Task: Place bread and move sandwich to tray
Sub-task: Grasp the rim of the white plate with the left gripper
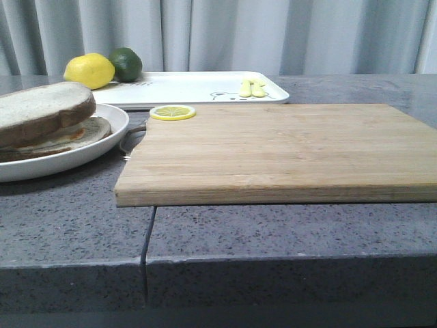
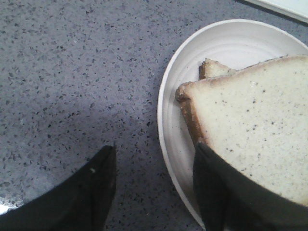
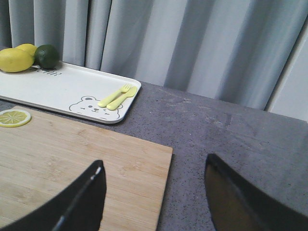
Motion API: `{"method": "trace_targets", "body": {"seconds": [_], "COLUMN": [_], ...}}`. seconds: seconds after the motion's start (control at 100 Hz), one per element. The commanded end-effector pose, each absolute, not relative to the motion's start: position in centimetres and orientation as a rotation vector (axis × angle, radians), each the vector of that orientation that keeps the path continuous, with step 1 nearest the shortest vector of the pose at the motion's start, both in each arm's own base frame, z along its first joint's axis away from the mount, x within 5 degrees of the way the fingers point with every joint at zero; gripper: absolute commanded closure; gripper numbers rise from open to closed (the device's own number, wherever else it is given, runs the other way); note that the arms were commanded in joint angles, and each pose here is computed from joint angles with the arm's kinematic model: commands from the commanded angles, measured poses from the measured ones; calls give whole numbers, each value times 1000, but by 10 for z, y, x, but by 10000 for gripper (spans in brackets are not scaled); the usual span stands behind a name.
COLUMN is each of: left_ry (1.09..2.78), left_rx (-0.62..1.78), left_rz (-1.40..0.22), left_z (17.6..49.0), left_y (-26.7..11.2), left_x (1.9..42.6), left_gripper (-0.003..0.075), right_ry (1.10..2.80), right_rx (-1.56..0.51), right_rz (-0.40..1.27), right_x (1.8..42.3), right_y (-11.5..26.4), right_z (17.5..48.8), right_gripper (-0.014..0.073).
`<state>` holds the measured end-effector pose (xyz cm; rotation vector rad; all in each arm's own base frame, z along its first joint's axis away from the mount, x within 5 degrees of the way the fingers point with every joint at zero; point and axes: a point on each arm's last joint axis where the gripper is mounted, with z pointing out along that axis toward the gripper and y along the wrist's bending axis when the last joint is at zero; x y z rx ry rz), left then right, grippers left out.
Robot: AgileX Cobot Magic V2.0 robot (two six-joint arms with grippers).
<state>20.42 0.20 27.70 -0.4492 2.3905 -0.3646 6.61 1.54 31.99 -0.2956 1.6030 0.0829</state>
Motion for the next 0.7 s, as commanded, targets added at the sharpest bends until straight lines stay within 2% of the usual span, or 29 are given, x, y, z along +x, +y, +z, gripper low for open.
{"method": "trace_targets", "body": {"seconds": [0.0,0.69], "left_ry": [2296,2351], "left_rx": [-472,-576], "left_rz": [-386,-459], "left_z": [291,271], "left_y": [3,2], "left_x": [211,230], "left_gripper": [388,388], "right_ry": [1506,1506], "right_rx": [-283,-282], "right_rz": [71,73], "right_x": [66,66], "right_y": [15,15], "right_z": [335,335], "right_gripper": [137,137]}}
